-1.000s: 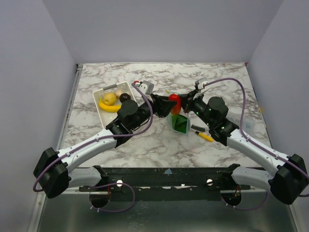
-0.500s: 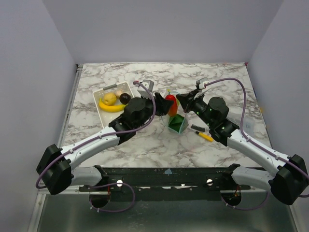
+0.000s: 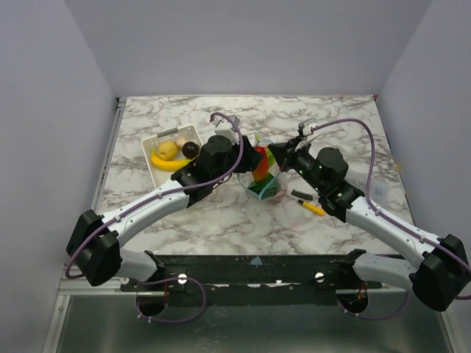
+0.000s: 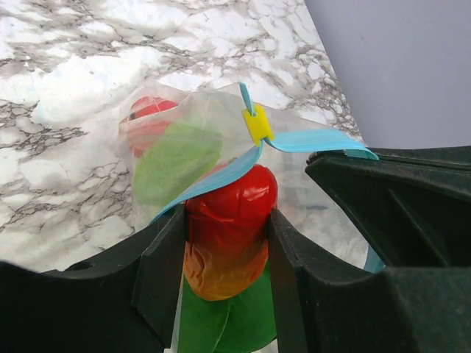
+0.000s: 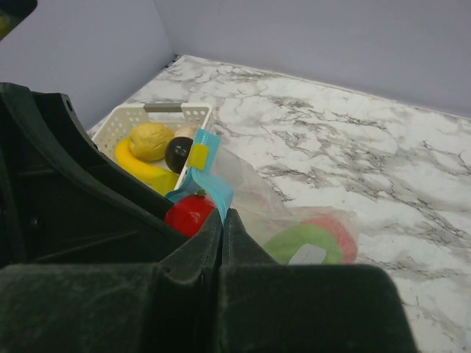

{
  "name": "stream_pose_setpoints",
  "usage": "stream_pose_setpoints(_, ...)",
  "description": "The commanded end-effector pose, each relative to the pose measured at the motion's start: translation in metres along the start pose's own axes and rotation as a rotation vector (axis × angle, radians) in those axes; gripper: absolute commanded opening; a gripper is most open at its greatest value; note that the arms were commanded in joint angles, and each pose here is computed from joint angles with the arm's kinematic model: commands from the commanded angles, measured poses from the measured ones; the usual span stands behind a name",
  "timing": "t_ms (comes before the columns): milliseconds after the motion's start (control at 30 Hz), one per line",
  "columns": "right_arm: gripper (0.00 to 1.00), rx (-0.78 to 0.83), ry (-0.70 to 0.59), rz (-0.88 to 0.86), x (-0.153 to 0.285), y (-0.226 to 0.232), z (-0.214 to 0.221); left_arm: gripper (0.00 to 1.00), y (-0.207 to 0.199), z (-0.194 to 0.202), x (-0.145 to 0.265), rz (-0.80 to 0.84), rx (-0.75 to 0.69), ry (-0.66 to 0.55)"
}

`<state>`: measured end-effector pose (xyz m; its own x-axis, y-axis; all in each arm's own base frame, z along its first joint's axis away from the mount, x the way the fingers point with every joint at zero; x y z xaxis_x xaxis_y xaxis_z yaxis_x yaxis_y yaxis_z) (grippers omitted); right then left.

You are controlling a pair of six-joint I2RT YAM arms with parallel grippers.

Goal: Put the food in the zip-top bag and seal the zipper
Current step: Place the fake fruit in the zipper food storage bag.

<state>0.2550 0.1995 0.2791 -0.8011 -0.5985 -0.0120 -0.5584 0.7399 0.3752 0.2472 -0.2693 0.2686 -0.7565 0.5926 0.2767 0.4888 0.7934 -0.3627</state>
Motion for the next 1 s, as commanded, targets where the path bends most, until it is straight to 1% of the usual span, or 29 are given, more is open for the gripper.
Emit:
stream_pose_setpoints(0, 0.01, -0.004, -0.068, -0.028, 0.0, 0.007, -0.013, 0.07, 0.003, 0.008, -0.008, 0.039, 0.026, 0.1)
stream_pose_setpoints(33, 0.01, -0.002, -0.064, -0.026, -0.001, 0.006, -0.012, 0.07, 0.003, 0.007, -0.009, 0.045, 0.028, 0.105)
stream_pose_setpoints(67, 0.01, -0.002, -0.06, -0.025, -0.001, 0.006, -0.012, 0.09, 0.004, 0.006, -0.01, 0.043, 0.025, 0.11)
stream_pose_setpoints(100, 0.01, -0.002, -0.059, -0.025, -0.002, 0.006, -0.012, 0.17, 0.003, 0.005, -0.011, 0.041, 0.019, 0.112)
stream_pose_setpoints(133, 0.01, -0.001, -0.06, -0.023, -0.002, 0.006, -0.013, 0.26, 0.002, 0.005, -0.011, 0.06, 0.017, 0.13)
stream_pose_setpoints(200, 0.01, -0.001, -0.06, -0.025, -0.001, 0.006, -0.012, 0.36, 0.003, 0.004, -0.011, 0.05, 0.018, 0.15)
stream_pose_setpoints(267, 0.0, 0.004, -0.063, -0.026, 0.0, 0.007, -0.013, 0.42, 0.004, 0.001, -0.01, 0.057, 0.021, 0.155)
stream_pose_setpoints(400, 0.0, 0.002, -0.063, -0.026, 0.001, 0.007, -0.013, 0.5, 0.002, -0.007, -0.007, 0.082, 0.005, 0.152)
stream_pose_setpoints(433, 0.01, 0.003, -0.064, -0.026, 0.0, 0.006, -0.013, 0.53, 0.001, -0.01, -0.005, 0.088, 0.004, 0.149)
stream_pose_setpoints(500, 0.01, 0.003, -0.061, -0.024, -0.001, 0.006, -0.012, 0.67, 0.0, -0.012, -0.001, 0.102, -0.001, 0.147)
stream_pose_setpoints(567, 0.01, 0.004, -0.055, -0.021, -0.002, 0.005, -0.012, 0.69, -0.001, -0.013, 0.003, 0.109, 0.0, 0.149)
stream_pose_setpoints(833, 0.01, 0.008, -0.067, -0.027, 0.001, 0.006, -0.014, 0.69, 0.009, -0.01, 0.016, 0.097, 0.003, 0.149)
stream_pose_setpoints(867, 0.01, 0.007, -0.066, -0.026, 0.001, 0.006, -0.013, 0.67, 0.011, -0.01, 0.018, 0.096, 0.007, 0.144)
stream_pose_setpoints(900, 0.01, 0.006, -0.063, -0.025, 0.0, 0.006, -0.012, 0.64, 0.011, -0.008, 0.017, 0.101, 0.009, 0.146)
stream_pose_setpoints(967, 0.01, 0.007, -0.043, -0.052, -0.002, 0.008, -0.01, 0.53, 0.01, -0.007, 0.015, 0.12, 0.011, 0.148)
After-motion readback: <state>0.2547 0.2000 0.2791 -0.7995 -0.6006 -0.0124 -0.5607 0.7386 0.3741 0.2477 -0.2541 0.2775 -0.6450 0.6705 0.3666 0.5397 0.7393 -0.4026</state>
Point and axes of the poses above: each gripper's point midway between its finger pads, its own x axis back along the fingers, its own y axis along the line the jaws close on, z = x × y, the point moved 8 cm from there along x, back along the fingers, and after that the axes turned 13 degrees about -x, right-handed, at the moved point
